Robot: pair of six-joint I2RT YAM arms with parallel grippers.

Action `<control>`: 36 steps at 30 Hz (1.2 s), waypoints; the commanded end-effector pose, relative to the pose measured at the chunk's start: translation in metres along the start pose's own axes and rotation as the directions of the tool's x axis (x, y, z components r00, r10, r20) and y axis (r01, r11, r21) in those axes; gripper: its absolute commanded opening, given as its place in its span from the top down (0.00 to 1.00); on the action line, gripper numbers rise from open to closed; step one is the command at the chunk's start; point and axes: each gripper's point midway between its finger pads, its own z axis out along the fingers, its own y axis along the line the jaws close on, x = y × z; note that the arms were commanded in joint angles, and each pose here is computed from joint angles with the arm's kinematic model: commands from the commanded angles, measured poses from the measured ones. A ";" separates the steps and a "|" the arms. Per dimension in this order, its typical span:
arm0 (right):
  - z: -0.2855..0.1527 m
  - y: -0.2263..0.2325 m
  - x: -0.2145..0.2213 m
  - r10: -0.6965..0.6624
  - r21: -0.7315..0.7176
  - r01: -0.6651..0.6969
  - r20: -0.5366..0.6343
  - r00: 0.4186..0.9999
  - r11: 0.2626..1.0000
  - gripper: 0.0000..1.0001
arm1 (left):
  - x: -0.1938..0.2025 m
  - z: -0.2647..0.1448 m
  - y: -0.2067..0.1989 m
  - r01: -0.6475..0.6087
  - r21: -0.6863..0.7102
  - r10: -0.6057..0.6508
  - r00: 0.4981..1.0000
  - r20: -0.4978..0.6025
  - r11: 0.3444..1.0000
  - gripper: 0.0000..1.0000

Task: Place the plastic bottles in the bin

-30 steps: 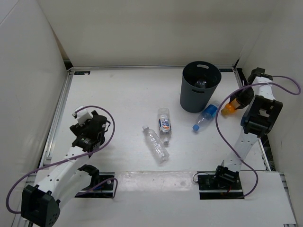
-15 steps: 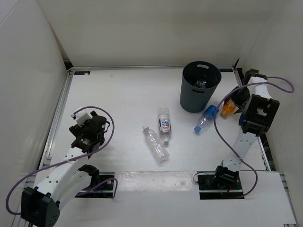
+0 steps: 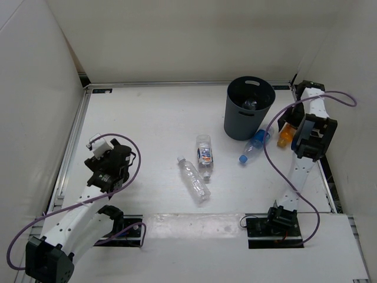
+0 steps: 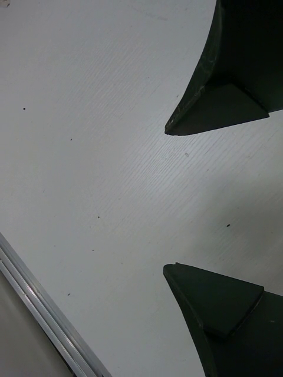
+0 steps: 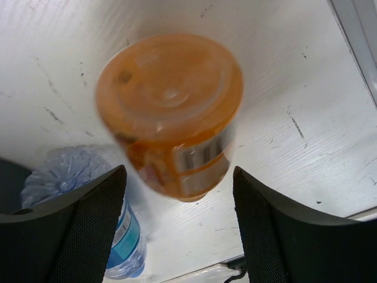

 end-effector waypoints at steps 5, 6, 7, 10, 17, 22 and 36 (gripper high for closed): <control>-0.002 -0.012 0.007 -0.058 0.043 0.061 -0.057 0.997 0.997 0.26 | -0.008 -0.002 0.005 0.036 -0.026 -0.035 0.999 0.024 0.999 0.00; 0.000 -0.010 0.007 -0.069 0.038 0.071 -0.062 0.996 0.997 0.26 | -0.008 -0.002 0.005 0.040 -0.025 -0.039 0.999 0.025 0.999 0.00; -0.003 -0.009 0.008 -0.091 0.047 0.093 -0.060 0.994 0.995 0.26 | -0.007 -0.002 0.005 0.041 -0.027 -0.040 0.999 0.023 0.999 0.00; -0.004 -0.009 0.012 -0.133 0.084 0.139 -0.073 0.988 0.987 0.26 | -0.008 -0.002 0.006 0.040 -0.031 -0.040 0.999 0.024 0.999 0.00; -0.005 -0.003 0.017 -0.242 0.157 0.252 -0.081 0.967 0.955 0.26 | -0.008 -0.002 0.011 0.055 -0.051 -0.054 0.998 0.027 0.997 0.00; -0.001 0.001 0.030 -0.275 0.106 0.292 -0.152 0.949 0.950 0.29 | -0.008 -0.003 0.012 0.058 -0.055 -0.057 0.998 0.027 0.997 0.00; -0.001 -0.006 0.035 -0.247 0.016 0.253 -0.156 0.956 0.967 0.40 | -0.008 -0.003 0.013 0.060 -0.062 -0.059 0.998 0.027 0.996 0.00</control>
